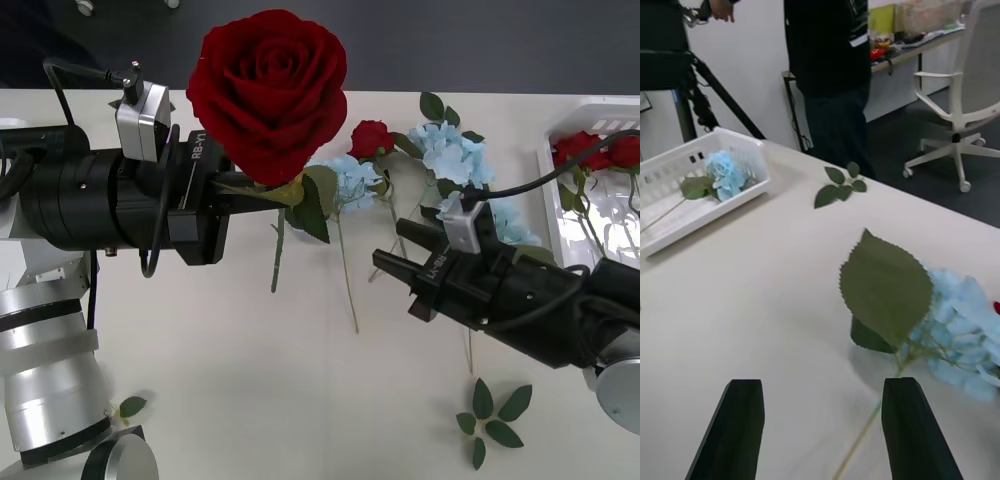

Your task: Put the red flowers into the right box and the blue flowers into the left box

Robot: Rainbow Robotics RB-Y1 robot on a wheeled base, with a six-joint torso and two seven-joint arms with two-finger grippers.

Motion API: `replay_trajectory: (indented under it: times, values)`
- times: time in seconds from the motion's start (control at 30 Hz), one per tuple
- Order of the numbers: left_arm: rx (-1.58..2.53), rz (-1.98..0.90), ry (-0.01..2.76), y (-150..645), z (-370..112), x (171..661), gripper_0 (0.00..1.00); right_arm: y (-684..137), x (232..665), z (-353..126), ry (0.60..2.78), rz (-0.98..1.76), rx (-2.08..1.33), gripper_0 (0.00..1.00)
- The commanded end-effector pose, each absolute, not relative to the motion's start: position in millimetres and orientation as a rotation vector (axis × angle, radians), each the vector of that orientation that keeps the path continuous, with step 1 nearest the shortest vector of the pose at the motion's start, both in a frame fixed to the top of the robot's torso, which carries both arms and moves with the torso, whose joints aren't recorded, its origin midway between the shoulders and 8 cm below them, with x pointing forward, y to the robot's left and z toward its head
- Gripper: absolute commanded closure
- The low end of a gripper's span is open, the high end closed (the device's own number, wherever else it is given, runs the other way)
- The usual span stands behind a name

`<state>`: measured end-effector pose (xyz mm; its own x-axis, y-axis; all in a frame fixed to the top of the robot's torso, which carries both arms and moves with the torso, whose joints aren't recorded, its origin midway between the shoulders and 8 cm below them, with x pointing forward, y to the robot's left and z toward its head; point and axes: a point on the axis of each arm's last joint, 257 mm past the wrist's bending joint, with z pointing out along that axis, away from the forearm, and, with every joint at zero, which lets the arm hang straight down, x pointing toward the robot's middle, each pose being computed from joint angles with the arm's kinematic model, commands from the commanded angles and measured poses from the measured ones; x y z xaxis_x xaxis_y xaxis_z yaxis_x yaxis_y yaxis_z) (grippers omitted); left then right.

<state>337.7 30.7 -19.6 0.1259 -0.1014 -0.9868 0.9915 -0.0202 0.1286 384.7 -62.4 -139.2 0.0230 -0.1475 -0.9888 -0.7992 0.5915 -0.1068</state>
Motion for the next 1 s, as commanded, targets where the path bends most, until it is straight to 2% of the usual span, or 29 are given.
replay_trajectory:
  times: [0.03, 0.63, 1.0]
  values:
    - [1.263, -1.115, 0.965, 28.2, -6.4, 334.8, 1.00, -31.9, 373.1, -120.7, 1.402, 0.645, -0.909, 0.54]
    - [1.263, -1.115, 0.965, 28.2, -6.4, 334.8, 1.00, 42.0, 355.0, -89.1, 1.297, 0.820, -0.932, 0.54]
    - [1.263, -1.115, 0.965, 28.2, -6.4, 334.8, 1.00, 74.9, 382.3, -103.4, 1.309, 0.837, -0.915, 0.54]
